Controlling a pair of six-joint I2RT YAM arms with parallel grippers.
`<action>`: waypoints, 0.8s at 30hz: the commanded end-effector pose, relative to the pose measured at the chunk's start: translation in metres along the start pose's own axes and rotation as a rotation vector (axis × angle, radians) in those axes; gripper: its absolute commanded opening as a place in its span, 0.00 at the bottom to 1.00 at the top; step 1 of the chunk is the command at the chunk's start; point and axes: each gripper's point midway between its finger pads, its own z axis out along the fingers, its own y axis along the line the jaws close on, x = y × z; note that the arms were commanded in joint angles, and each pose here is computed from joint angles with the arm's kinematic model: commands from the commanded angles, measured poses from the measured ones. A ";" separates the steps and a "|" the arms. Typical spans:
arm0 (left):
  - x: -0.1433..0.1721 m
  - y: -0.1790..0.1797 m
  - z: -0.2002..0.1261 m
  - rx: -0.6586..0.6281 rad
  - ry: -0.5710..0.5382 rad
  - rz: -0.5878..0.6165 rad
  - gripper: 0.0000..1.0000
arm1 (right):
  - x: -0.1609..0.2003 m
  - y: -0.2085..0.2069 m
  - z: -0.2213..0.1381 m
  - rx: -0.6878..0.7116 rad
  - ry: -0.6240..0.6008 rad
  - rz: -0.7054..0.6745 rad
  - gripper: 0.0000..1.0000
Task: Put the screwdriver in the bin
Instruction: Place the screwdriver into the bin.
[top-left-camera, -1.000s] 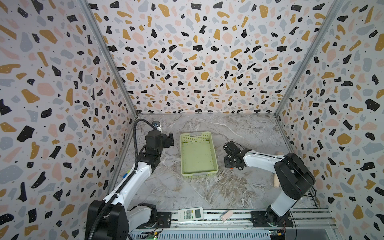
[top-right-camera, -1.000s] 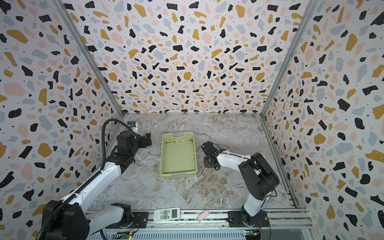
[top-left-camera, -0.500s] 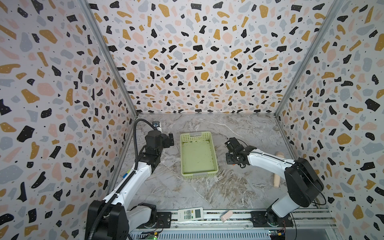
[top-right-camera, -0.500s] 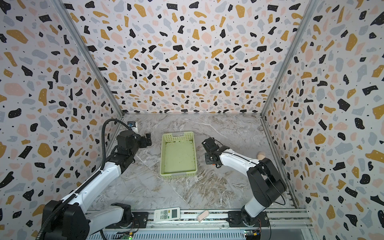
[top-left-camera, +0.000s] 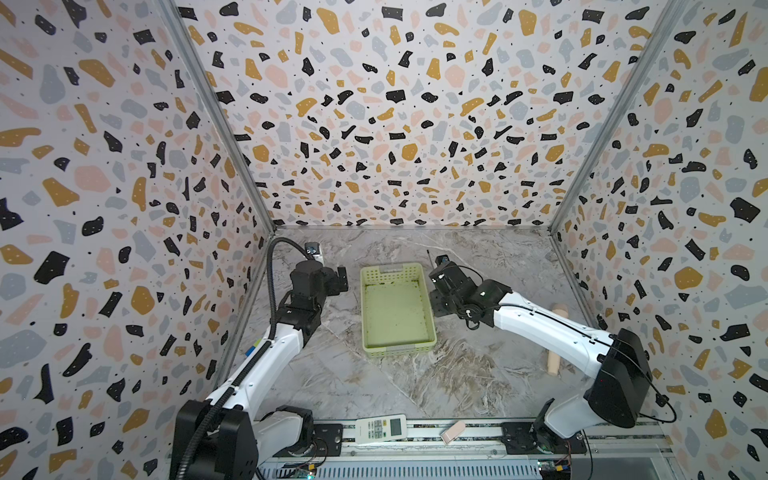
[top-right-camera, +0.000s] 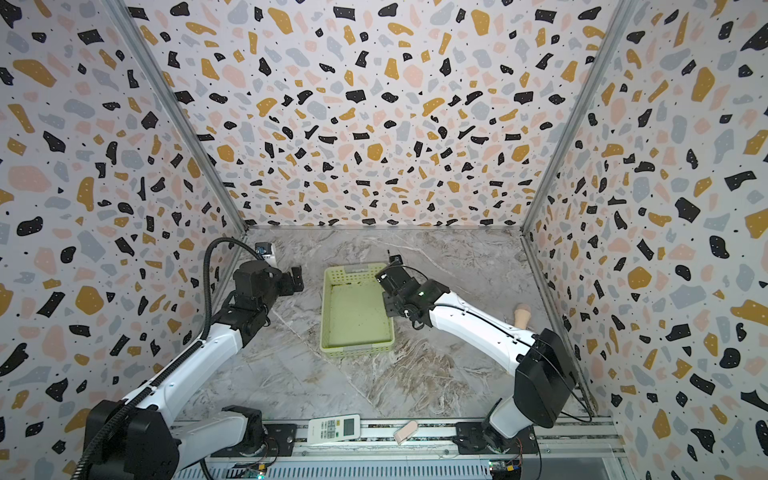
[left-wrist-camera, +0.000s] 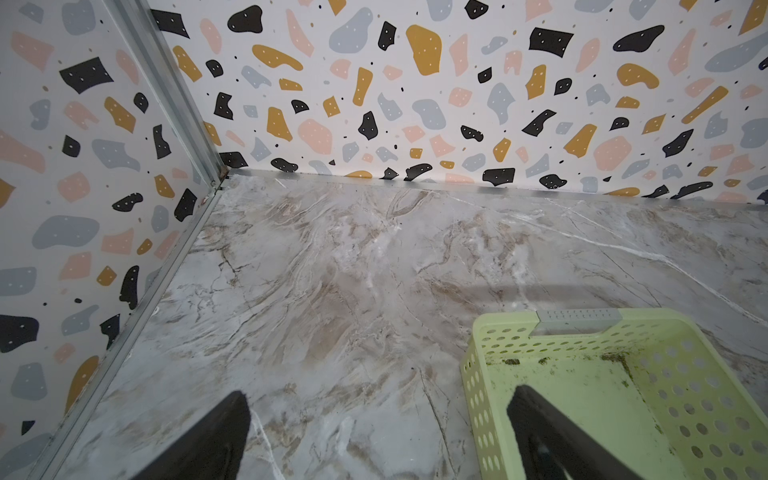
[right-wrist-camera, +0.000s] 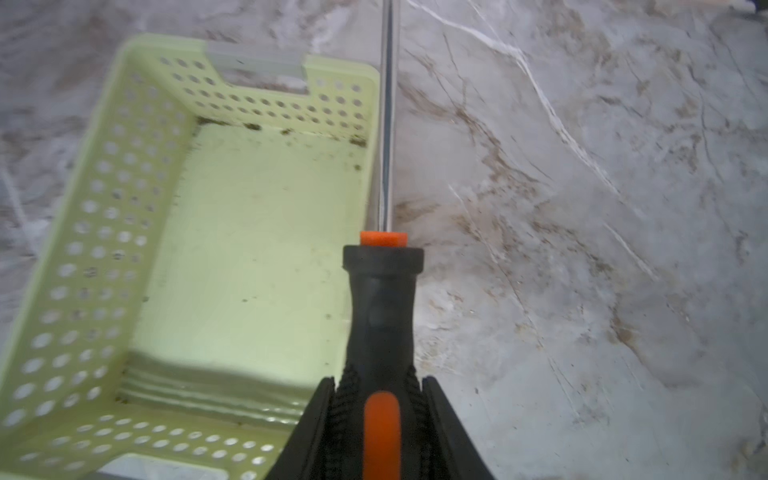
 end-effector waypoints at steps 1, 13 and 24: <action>-0.018 -0.002 -0.002 0.003 -0.043 -0.015 1.00 | -0.004 0.023 0.001 -0.009 0.007 -0.024 0.25; -0.018 -0.002 -0.002 0.004 -0.044 -0.016 1.00 | 0.042 0.081 0.077 -0.116 0.139 -0.059 0.25; -0.017 -0.003 -0.001 0.008 -0.039 -0.014 1.00 | 0.057 0.082 0.108 -0.110 0.194 -0.077 0.28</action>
